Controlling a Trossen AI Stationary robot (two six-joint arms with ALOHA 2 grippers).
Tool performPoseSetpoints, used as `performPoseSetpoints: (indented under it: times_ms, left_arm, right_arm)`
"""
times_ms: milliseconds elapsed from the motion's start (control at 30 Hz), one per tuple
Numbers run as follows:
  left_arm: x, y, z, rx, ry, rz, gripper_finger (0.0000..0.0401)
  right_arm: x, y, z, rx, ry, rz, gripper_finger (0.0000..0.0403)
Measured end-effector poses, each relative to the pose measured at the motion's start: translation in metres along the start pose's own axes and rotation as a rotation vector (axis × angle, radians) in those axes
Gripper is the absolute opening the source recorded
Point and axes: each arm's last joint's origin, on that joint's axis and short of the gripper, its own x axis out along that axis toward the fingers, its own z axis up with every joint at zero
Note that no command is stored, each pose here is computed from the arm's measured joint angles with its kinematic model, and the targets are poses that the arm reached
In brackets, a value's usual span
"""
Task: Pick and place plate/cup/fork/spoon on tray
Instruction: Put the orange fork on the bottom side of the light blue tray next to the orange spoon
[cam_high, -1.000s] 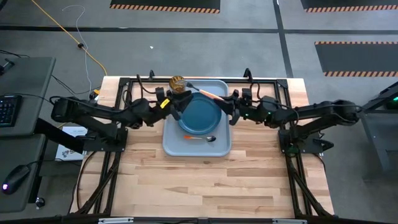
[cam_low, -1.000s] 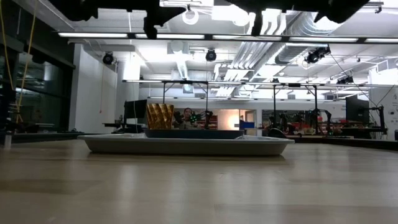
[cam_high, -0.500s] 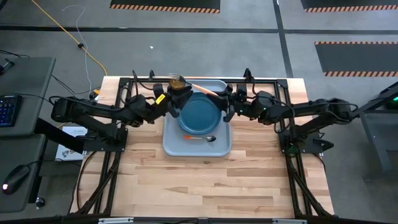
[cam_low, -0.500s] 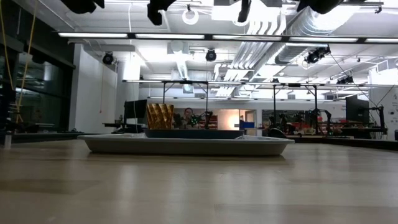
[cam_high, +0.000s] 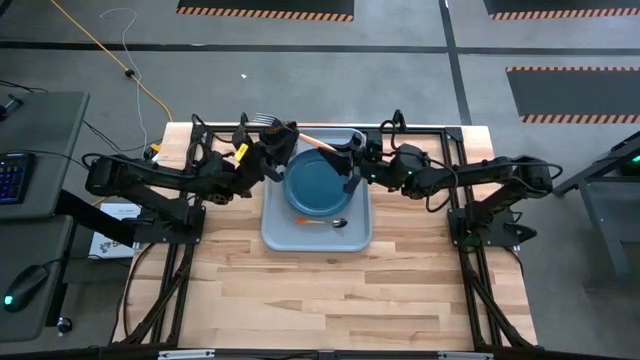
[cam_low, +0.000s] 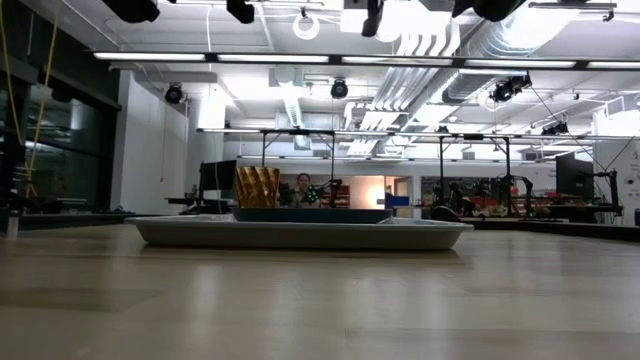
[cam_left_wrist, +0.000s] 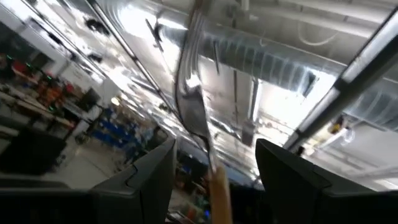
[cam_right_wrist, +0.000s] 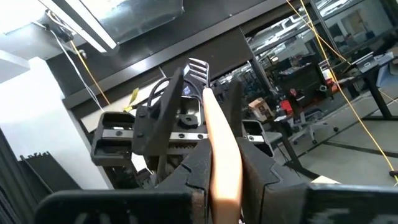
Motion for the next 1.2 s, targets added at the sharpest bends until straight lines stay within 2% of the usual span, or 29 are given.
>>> performPoseSetpoints:
  times_ms: [167,400,700,933,1067,1200]
  left_arm:
    - [0.0,0.0,0.008,0.033,-0.076,0.035,0.0209]
    - [-0.001,0.0,0.012,0.103,-0.108,0.085,0.0209]
    - [-0.002,-0.002,0.034,0.127,-0.163,0.06,0.0209]
    - [-0.002,0.002,0.037,0.117,-0.064,0.071,0.0206]
    - [-0.002,0.002,0.037,0.111,-0.061,0.066,0.0173]
    - [-0.003,0.001,0.038,0.113,-0.057,0.061,0.0105]
  right_arm:
    - [0.0,0.0,0.001,0.0,-0.009,-0.009,0.003]
    - [0.0,-0.001,0.002,-0.005,-0.028,-0.049,0.003]
    - [0.0,-0.002,0.003,0.027,-0.027,-0.023,0.003]
    - [0.0,-0.001,0.004,0.036,-0.027,0.006,0.003]
    - [0.0,-0.001,0.004,0.035,-0.027,0.007,0.003]
    - [0.0,-0.001,0.004,0.03,-0.025,0.009,0.003]
